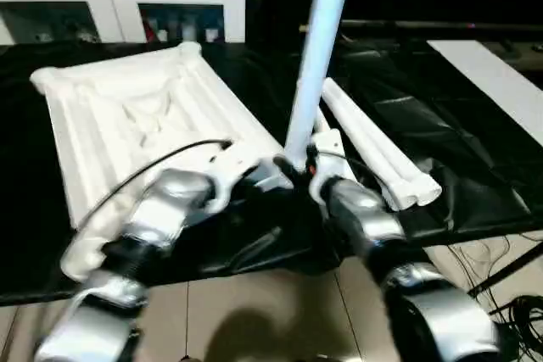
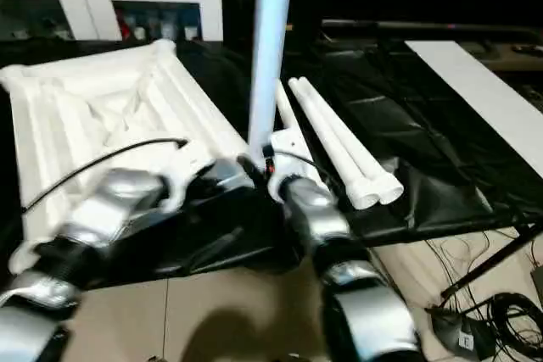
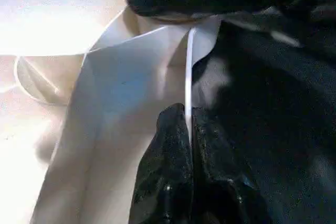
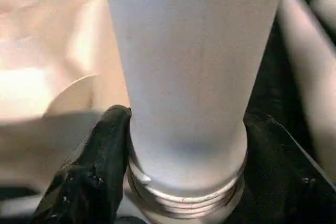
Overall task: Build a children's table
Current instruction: Rotate leg to tighten
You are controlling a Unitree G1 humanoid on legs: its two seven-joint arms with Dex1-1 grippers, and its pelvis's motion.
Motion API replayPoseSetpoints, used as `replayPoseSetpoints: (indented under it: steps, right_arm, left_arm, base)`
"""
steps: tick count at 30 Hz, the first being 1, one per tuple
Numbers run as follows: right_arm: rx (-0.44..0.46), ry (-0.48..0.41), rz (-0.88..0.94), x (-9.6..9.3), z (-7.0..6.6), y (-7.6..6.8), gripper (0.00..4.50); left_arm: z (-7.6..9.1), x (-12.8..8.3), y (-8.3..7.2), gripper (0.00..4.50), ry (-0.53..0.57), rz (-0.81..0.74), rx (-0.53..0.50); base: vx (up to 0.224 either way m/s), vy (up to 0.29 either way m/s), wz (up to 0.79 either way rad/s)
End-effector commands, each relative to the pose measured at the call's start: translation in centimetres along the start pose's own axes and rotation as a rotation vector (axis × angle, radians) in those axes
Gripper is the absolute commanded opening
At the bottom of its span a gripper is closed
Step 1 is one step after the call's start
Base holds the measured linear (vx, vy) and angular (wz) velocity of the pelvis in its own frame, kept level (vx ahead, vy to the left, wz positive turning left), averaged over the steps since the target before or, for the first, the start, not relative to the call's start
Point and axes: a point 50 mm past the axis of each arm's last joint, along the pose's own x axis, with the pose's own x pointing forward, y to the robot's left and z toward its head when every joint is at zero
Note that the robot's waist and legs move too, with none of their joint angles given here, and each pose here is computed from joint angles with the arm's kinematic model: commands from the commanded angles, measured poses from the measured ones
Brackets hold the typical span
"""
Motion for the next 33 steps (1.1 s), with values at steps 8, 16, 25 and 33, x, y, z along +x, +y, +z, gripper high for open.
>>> replayPoseSetpoints:
  steps: [8, 16, 25, 33]
  right_arm:
    - [0.084, 0.023, 0.097, 0.3, -0.9, 2.4, 3.02]
    - [-0.117, -0.058, 0.173, -0.3, 1.1, 0.1, 3.83]
    - [-0.269, 0.024, 0.474, -2.5, 1.2, -2.7, 3.83]
    - [-0.306, 0.087, 0.682, -3.8, 1.2, -3.3, 3.83]
  left_arm:
    - [0.0, 0.6, -0.2, 0.0, 0.008, 0.051, 0.027]
    - [-1.5, -1.3, 0.5, 0.0, 0.051, -0.016, 0.071]
    - [-2.7, -3.8, 0.0, 0.0, 0.042, -0.216, 0.126]
    - [-2.3, -5.4, -0.7, 0.0, -0.001, -0.386, 0.161]
  base:
    - [0.0, 0.0, 0.0]
    - [0.0, 0.0, 0.0]
    - [0.0, 0.0, 0.0]
    - [0.0, 0.0, 0.0]
